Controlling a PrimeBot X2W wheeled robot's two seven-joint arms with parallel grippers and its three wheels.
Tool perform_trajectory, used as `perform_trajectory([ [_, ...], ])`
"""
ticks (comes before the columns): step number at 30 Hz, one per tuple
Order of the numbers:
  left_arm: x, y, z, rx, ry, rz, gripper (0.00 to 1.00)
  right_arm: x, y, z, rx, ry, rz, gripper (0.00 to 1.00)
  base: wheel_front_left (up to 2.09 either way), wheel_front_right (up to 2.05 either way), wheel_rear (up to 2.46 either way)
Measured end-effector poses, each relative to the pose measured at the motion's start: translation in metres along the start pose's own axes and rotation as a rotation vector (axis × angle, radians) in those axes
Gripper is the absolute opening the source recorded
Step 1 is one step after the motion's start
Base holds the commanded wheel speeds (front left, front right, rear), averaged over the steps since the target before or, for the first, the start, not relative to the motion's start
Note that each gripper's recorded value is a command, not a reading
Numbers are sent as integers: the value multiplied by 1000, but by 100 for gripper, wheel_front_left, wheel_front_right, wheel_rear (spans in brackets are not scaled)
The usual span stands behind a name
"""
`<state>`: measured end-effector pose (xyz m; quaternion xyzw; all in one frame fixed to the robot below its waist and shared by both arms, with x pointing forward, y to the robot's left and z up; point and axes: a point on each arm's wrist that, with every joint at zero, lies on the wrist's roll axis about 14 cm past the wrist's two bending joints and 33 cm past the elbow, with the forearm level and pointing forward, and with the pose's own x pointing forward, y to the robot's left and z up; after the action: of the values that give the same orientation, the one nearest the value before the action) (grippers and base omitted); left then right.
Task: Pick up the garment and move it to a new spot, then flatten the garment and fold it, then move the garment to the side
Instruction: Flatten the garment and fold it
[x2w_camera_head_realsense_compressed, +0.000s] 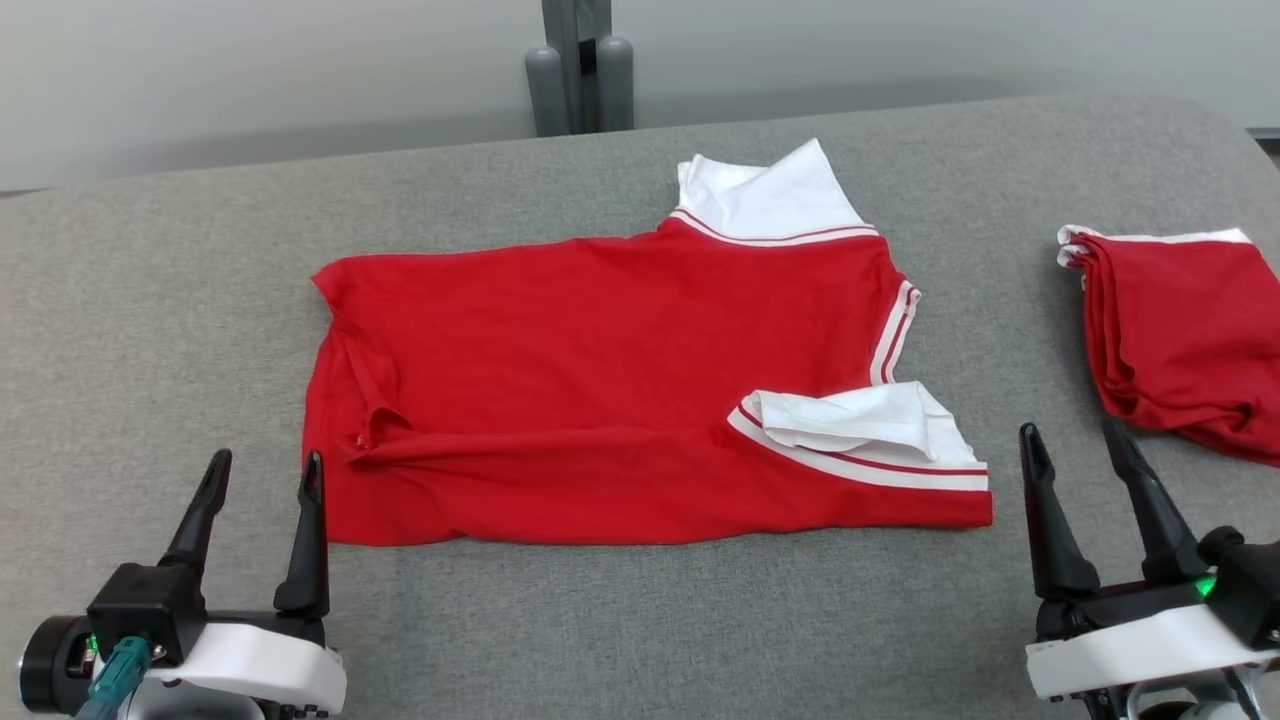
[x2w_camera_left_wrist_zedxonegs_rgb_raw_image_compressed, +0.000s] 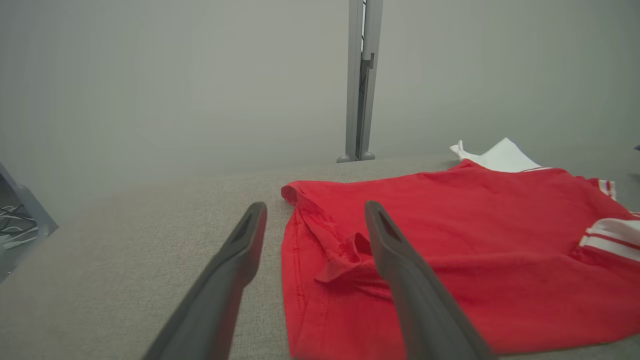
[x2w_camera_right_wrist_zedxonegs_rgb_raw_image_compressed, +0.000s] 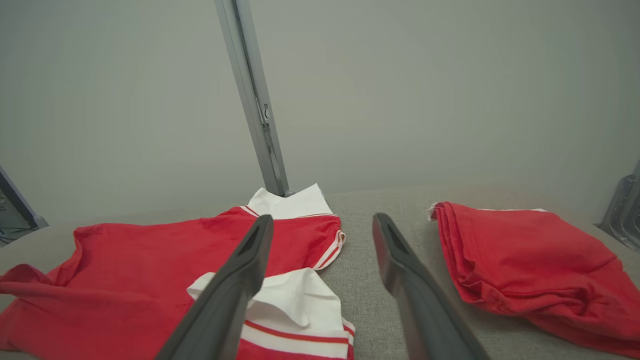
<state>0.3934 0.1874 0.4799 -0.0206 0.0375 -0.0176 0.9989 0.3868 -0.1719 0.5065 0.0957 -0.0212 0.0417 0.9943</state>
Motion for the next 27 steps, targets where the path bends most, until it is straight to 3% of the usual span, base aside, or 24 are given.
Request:
perform_trajectory([
  [9, 6, 0, -73, -55, 230, -7, 100, -2, -12, -72, 28, 202, -31, 100, 0, 0, 0],
  [20, 22, 6, -120, -115, 368, -7, 100, 20, -4, -117, 70, 311, 6, 100, 0, 0, 0],
  [21, 24, 5, -122, -121, 374, -12, 75, 20, -2, -121, 74, 324, 12, 100, 0, 0, 0],
  [23, 26, 6, -125, -133, 388, -13, 9, 19, -1, -129, 87, 347, 13, 100, 0, 0, 0],
  [24, 27, 6, -128, -141, 401, -21, 0, 18, 0, -133, 96, 361, 13, 47, 0, 0, 0],
  [25, 27, 5, -130, -155, 409, -24, 0, 18, 0, -136, 98, 372, 13, 27, 0, 0, 0],
  [26, 28, 5, -131, -157, 415, -28, 0, 20, 0, -136, 104, 371, 13, 0, 0, 0, 0],
  [27, 27, 4, -133, -161, 423, -33, 0, 21, 0, -136, 111, 371, 13, 0, 0, 0, 0],
])
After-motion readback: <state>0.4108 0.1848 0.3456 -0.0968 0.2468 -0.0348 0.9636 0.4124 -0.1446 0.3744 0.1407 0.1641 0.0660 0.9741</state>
